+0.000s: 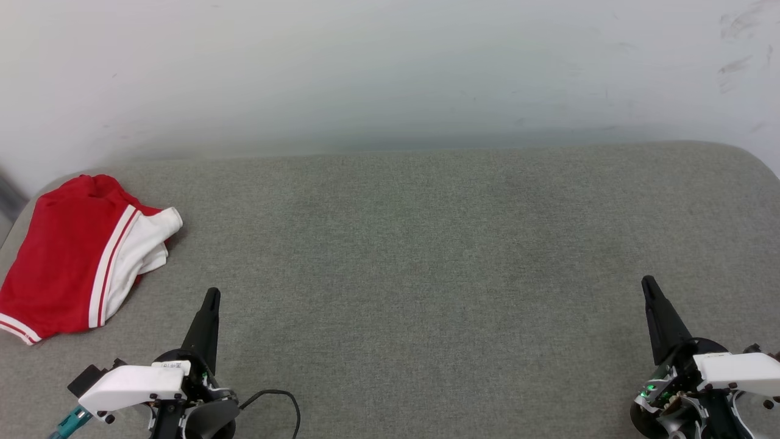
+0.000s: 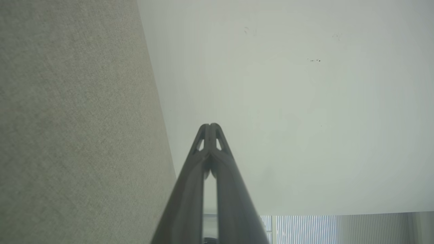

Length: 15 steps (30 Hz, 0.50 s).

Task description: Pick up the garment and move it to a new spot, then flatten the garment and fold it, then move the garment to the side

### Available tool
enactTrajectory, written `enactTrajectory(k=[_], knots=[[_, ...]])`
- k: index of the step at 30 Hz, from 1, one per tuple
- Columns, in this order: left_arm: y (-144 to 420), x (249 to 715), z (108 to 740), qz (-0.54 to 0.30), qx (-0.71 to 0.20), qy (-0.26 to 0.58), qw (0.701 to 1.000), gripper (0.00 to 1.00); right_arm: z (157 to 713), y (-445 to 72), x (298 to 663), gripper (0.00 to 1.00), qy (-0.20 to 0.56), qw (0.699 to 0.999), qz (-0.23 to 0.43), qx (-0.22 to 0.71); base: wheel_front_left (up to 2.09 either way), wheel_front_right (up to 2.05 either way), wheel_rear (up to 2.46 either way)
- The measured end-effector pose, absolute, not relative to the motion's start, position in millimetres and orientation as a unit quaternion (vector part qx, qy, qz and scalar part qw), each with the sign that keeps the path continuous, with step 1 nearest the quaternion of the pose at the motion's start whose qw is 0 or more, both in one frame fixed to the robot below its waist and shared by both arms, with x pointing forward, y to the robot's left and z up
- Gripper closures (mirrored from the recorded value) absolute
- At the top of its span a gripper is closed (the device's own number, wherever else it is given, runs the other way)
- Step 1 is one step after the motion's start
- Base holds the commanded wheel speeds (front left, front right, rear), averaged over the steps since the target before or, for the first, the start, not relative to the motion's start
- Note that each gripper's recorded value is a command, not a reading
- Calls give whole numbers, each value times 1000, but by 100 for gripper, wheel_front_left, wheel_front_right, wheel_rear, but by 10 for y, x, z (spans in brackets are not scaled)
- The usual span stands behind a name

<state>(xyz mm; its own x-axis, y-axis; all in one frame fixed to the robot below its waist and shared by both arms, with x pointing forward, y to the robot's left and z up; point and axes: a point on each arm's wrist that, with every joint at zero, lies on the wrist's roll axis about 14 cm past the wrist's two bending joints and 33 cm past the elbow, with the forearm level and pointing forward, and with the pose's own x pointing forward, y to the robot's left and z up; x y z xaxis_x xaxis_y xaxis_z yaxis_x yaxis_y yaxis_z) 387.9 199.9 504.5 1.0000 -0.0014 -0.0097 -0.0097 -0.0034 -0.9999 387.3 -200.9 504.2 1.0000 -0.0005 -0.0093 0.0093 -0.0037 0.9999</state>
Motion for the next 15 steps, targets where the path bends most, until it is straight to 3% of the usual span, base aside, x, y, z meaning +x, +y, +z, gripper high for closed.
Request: enactTrajectory(k=[15], knots=[[1999,3879,5044,3,-708,4,706,100,5042,-2008,3874,100,3,706,-3,708,0,0,0]])
